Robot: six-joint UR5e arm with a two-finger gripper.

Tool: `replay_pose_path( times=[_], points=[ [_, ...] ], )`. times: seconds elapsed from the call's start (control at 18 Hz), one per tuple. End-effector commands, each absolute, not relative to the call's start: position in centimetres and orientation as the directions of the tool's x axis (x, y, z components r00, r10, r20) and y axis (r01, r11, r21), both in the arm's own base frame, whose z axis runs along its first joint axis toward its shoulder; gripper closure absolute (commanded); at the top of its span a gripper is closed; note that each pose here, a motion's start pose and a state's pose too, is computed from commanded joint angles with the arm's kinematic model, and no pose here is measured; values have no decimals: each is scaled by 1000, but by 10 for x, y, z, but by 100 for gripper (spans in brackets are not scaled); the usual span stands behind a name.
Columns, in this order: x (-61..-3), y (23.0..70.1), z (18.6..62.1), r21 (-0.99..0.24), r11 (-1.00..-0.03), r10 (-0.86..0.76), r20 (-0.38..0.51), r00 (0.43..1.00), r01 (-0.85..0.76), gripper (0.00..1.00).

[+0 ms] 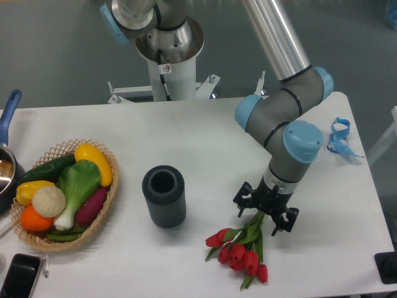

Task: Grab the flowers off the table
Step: 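Close the gripper around the tulip stems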

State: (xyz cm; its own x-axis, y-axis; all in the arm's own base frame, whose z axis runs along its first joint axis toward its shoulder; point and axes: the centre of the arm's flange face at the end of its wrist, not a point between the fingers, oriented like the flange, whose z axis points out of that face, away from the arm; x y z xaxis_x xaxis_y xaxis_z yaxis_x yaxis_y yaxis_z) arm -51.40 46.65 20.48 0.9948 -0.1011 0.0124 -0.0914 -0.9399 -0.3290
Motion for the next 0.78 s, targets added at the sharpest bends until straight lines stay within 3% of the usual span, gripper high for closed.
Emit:
replay_pose_path(
  times=[0.61,0.78],
  points=[
    [-510,476,190,-319,-941,-114,-1,993,-109,0],
    [-512,476,190,-317,-942,-113,-4,994,-108,12]
  ],
)
